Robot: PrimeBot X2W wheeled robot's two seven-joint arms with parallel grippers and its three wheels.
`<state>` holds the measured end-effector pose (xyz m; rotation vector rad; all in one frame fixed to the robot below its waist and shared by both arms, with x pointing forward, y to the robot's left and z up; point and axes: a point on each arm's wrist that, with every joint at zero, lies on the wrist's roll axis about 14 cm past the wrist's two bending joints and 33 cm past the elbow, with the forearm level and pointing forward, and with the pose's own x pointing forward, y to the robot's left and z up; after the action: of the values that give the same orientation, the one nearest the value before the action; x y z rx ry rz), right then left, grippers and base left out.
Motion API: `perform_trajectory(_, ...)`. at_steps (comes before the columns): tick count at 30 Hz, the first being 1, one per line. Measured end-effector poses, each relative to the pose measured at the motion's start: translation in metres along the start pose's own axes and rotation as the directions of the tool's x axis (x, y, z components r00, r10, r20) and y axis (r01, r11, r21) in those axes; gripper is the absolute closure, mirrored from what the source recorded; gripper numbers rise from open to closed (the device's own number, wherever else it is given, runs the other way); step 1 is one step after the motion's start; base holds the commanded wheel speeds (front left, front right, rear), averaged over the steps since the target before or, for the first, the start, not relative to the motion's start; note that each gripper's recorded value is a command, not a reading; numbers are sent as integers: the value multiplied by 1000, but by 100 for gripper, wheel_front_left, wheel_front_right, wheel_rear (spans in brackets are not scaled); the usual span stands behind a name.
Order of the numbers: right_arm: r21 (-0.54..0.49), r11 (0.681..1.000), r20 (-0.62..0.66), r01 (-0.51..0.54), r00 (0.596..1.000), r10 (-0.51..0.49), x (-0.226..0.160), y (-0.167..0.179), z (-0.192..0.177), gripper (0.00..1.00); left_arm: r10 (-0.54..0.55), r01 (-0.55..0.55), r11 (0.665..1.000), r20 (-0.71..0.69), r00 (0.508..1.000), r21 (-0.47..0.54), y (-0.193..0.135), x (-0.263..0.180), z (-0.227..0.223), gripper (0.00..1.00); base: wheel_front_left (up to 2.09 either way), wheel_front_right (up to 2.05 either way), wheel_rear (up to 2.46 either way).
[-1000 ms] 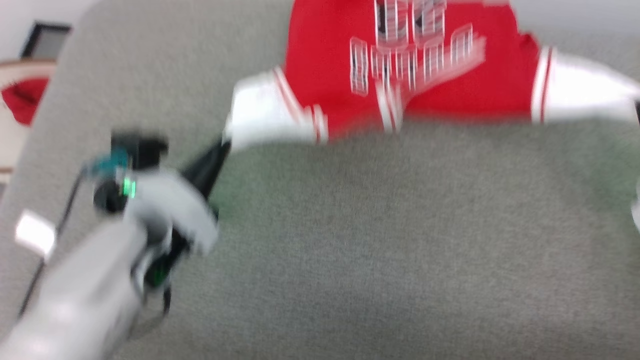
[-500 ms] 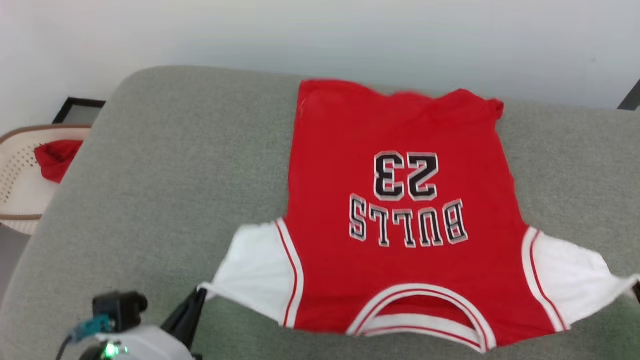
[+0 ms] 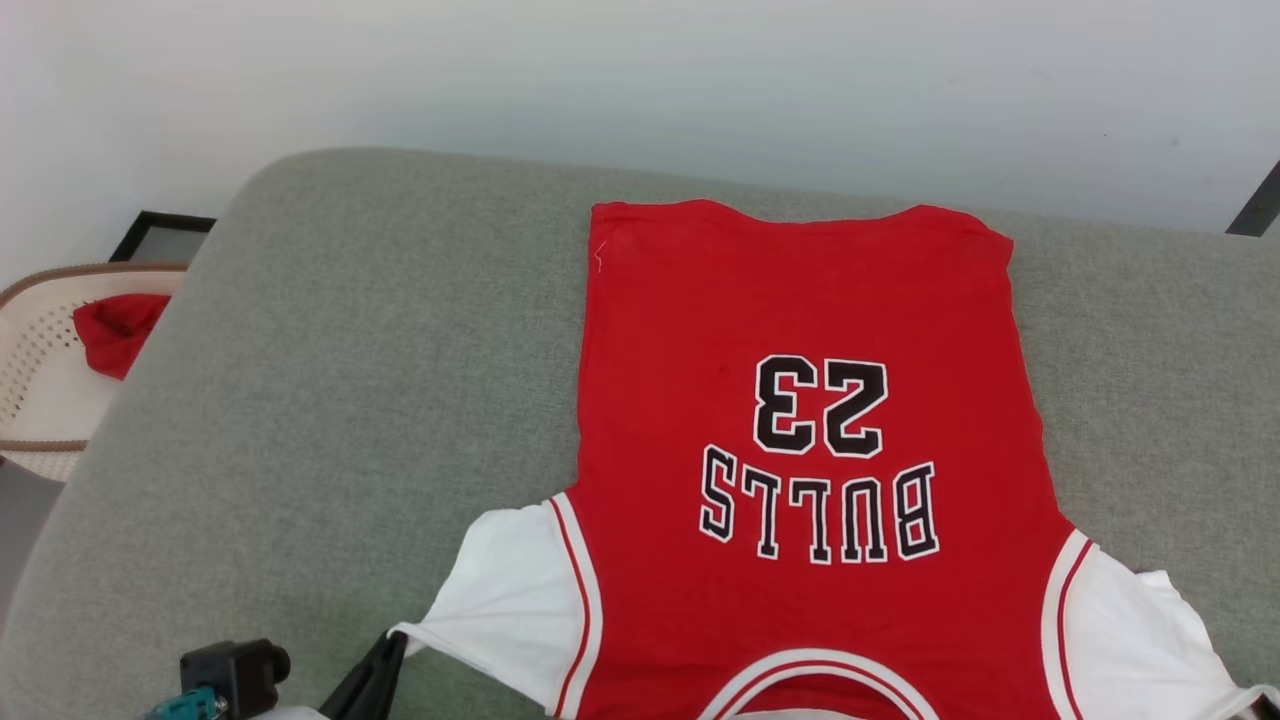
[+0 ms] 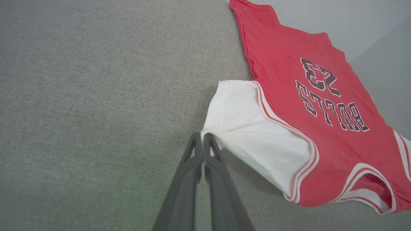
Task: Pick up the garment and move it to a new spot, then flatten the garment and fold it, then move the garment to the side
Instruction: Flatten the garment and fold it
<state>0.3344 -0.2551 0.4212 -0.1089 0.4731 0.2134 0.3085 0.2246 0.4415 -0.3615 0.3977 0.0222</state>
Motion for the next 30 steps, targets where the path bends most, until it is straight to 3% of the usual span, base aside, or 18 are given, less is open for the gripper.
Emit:
perform_trajectory(4,20,1000,-52,-7,999,8,-3,6,-11,98,0,0,1000,0,1000,3,0,2,-1,100,0,0,0)
perform_trajectory(5,31,999,-65,-6,998,8,-4,7,-13,61,0,0,1000,-1,1000,8,0,2,-2,100,0,0,0)
perform_trajectory(6,37,999,-83,-6,997,9,-4,8,-16,6,-2,2,1000,-3,1000,8,0,3,-3,100,0,0,0)
perform_trajectory(7,35,999,-98,-9,995,12,-4,9,-18,0,-5,5,1000,-4,1000,8,-1,3,-4,100,0,0,0)
perform_trajectory(11,55,998,-134,-7,991,14,-5,10,-20,0,-17,17,1000,-2,1000,10,-5,5,-7,100,0,0,0)
perform_trajectory(16,54,998,-105,-29,994,34,2,14,4,0,-44,44,999,0,999,8,-15,8,-11,100,0,0,0)
perform_trajectory(24,-28,995,63,-95,993,96,38,24,93,0,-88,88,996,11,996,9,-32,23,-13,100,0,0,0)
perform_trajectory(30,-79,989,149,-125,979,136,84,28,160,0,-115,115,993,21,993,9,-42,35,-12,100,0,0,0)
